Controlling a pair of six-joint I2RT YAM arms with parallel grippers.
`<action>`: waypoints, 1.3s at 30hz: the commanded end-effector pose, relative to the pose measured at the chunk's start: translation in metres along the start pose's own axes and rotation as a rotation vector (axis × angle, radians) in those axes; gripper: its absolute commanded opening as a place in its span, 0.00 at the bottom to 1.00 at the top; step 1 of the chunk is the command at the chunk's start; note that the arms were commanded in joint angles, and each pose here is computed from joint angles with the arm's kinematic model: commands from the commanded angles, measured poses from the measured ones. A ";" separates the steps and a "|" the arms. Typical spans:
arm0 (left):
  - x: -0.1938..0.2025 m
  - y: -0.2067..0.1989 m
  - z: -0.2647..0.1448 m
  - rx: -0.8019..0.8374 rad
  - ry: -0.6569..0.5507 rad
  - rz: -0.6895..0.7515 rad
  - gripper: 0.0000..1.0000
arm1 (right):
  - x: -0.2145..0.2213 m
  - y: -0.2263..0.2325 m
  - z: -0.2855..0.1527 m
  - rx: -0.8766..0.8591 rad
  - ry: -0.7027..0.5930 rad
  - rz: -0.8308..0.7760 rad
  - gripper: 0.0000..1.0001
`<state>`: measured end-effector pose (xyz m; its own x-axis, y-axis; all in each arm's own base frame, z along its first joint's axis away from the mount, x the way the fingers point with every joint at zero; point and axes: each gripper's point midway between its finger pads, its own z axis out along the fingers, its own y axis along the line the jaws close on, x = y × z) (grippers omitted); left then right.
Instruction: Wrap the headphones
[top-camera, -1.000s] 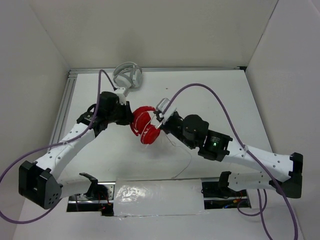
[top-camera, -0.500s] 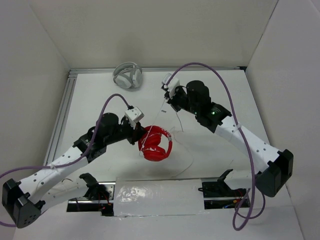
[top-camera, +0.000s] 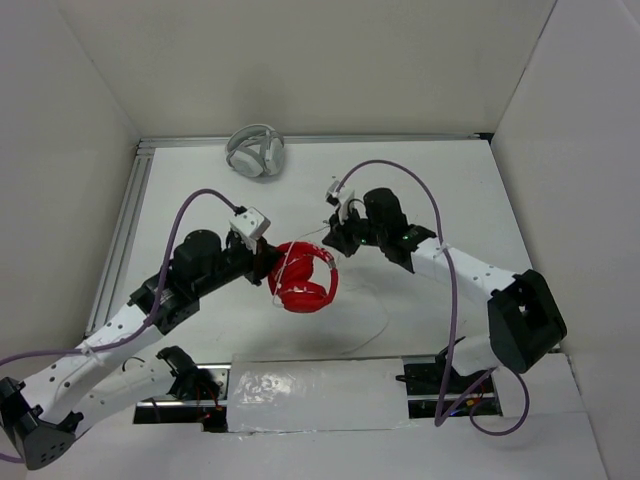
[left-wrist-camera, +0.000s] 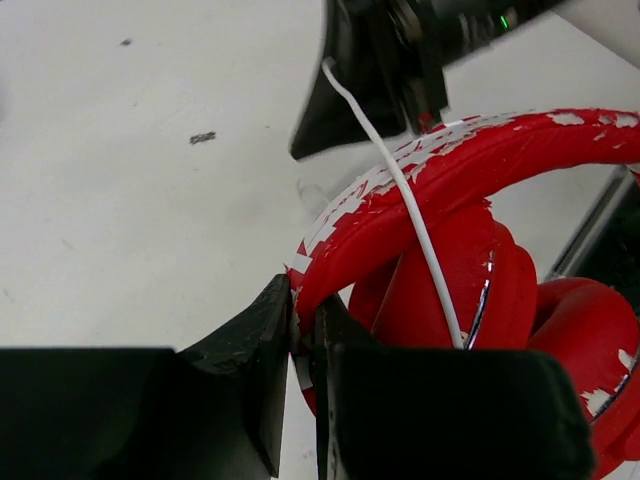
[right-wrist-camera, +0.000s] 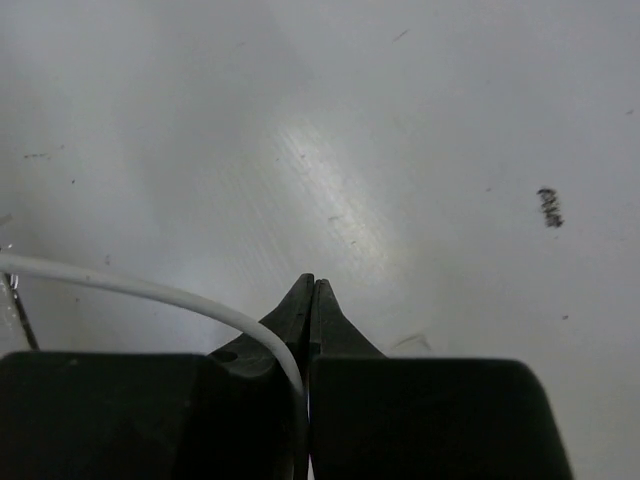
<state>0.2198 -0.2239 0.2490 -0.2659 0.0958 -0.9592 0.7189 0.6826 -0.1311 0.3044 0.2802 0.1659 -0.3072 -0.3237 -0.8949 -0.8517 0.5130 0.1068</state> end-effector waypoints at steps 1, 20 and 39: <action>-0.070 0.011 -0.008 -0.115 -0.190 -0.130 0.00 | -0.021 0.030 0.005 -0.036 -0.132 0.036 0.01; -0.180 0.038 -0.039 -0.322 -0.437 -0.397 0.00 | 0.042 0.075 -0.001 -0.093 -0.233 0.328 0.08; -0.182 0.012 -0.066 -0.168 -0.517 -0.401 0.00 | -0.010 0.015 -0.053 0.152 -0.435 0.486 0.10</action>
<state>0.2361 -0.2081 0.3438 -0.3585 -0.2595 -0.8967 0.4658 0.7827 -0.4127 0.2647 0.2689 0.2370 -0.3254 0.3086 -0.8938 -0.6970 0.5605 0.4473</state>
